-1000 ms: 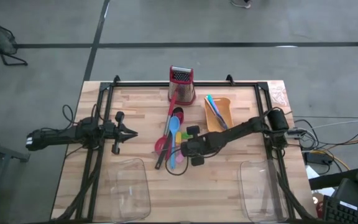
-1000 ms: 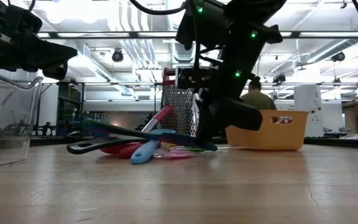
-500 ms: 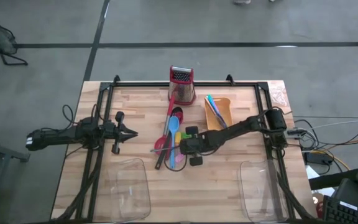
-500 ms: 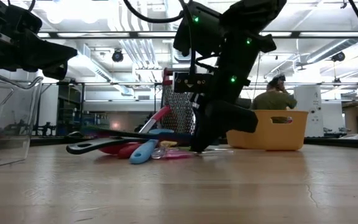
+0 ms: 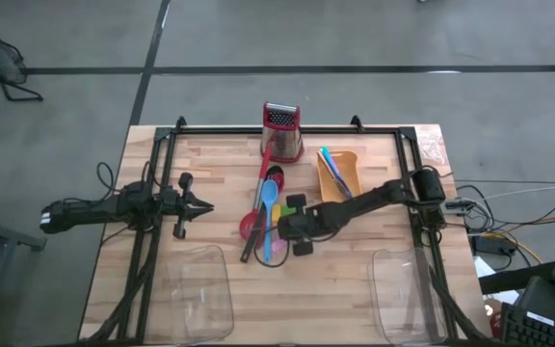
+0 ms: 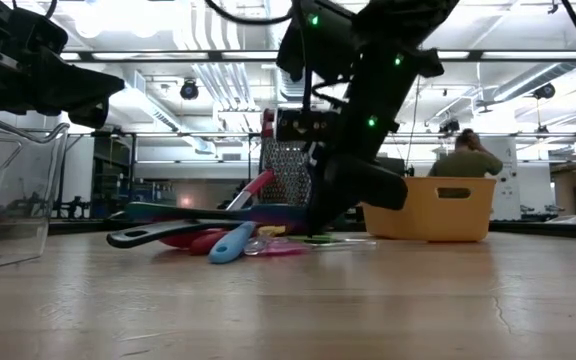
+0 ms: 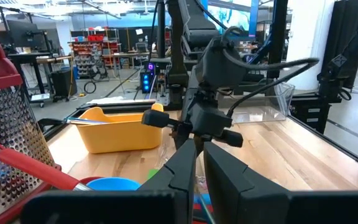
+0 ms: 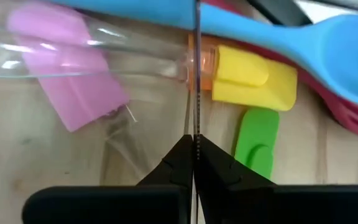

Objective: Pick & Place Kitchen Items
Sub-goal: Put the blue table knife into the yellow bin

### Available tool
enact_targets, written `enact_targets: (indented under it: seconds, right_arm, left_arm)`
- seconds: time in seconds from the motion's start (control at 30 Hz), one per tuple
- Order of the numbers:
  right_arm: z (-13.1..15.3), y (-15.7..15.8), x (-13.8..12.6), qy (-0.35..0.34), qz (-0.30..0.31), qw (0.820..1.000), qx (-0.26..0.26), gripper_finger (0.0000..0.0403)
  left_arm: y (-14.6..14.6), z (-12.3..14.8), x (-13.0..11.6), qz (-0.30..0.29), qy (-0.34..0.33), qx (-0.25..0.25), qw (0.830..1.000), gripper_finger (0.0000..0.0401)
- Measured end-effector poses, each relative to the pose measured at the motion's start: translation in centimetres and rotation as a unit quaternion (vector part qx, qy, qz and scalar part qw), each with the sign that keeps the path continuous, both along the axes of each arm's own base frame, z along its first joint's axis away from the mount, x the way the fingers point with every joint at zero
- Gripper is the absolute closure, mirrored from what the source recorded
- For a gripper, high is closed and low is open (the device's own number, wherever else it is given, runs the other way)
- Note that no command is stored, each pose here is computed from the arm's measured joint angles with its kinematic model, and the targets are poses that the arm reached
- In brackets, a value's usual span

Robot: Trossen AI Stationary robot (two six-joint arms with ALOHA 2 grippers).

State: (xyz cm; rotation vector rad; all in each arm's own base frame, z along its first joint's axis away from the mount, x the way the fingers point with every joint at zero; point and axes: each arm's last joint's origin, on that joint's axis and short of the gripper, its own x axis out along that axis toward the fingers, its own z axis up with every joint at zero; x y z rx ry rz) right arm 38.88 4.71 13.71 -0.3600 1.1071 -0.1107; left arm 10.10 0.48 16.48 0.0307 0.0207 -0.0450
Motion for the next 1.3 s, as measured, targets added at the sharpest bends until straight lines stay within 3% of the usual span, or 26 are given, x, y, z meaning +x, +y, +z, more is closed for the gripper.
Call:
enact_targets:
  seconds: [0.53, 0.9, 1.3]
  right_arm:
    - [6.6, 0.2, -2.5, -0.070, -0.042, 0.996, 0.028, 0.0395]
    - [7.4, -0.4, -5.5, -0.094, -0.073, 0.992, 0.035, 0.0395]
    - [8.4, -0.9, -9.2, -0.195, -0.081, 0.975, 0.070, 0.0395]
  left_arm:
    - [0.0, 0.0, 0.0, 0.000, 0.000, 0.000, 1.000, 0.0362]
    - [0.0, 0.0, 0.0, 0.000, 0.001, 0.000, 1.000, 0.0362]
    - [0.0, 0.0, 0.0, 0.000, 0.002, 0.000, 1.000, 0.0362]
